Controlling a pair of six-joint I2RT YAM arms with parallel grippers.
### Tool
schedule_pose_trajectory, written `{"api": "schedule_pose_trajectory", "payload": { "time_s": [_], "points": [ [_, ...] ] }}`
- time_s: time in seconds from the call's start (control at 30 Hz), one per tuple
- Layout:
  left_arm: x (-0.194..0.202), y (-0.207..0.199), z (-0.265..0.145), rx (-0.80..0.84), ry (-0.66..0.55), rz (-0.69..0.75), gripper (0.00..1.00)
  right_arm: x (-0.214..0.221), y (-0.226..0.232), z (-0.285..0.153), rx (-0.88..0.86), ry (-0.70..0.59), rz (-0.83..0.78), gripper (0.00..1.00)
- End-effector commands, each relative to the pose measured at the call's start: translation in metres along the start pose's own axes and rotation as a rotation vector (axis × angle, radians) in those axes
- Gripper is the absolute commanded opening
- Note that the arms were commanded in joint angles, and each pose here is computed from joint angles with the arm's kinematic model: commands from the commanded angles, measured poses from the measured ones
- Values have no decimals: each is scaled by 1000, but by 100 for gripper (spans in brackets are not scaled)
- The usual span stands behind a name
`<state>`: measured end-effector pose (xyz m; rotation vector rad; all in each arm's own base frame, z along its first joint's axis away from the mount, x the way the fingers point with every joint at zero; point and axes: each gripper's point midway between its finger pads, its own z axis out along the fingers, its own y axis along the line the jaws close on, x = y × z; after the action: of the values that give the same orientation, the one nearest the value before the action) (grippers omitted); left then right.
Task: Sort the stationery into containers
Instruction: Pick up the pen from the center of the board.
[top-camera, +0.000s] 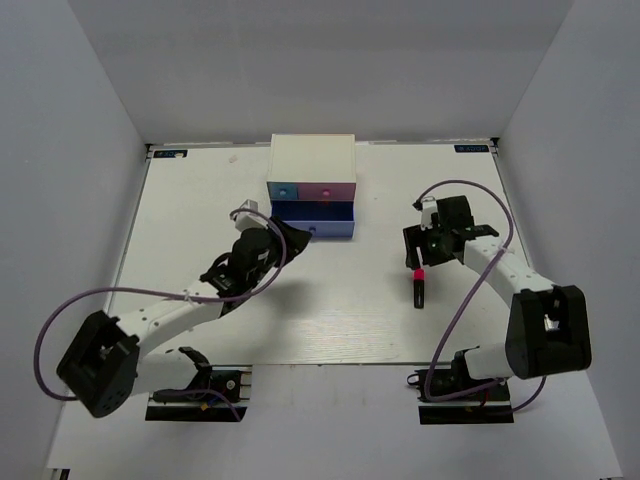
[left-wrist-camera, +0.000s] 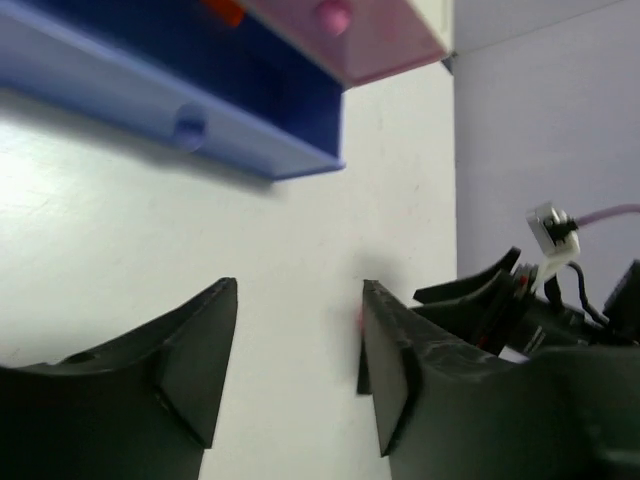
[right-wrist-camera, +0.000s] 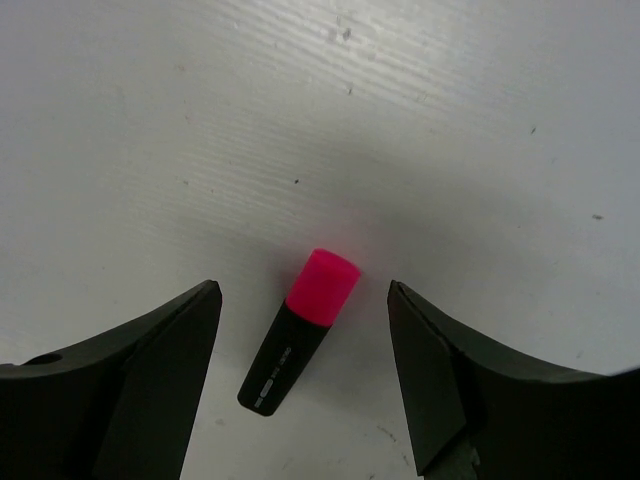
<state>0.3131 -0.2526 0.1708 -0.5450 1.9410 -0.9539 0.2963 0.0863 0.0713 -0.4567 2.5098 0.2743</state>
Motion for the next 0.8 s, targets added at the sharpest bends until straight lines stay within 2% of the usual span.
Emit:
{"api": "schedule_pose_trajectory", "payload": {
  "time_s": [0.0,0.03,0.13,0.4,0.57,0.63,0.77],
  "points": [
    [6,29,-27,-62,28,73,64,24,2,0,-8,152,39,74],
    [5,33,-32,-75,24,76,70,26,1,0,-1,166,43,74],
    [2,45,-49,-99,6,84,77,38,1,1,1,221,58,74],
    [2,65,-67,-128,-16,71,77,55,-3,9,36,326,88,75],
    [0,71,-69,-144,-28,75,77,58,-6,20,71,354,54,68],
    [-1,72,-71,-150,-35,76,77,62,-8,24,96,371,42,61],
    [-1,75,-75,-154,-33,77,77,60,-9,22,106,350,23,38]
  ]
}}
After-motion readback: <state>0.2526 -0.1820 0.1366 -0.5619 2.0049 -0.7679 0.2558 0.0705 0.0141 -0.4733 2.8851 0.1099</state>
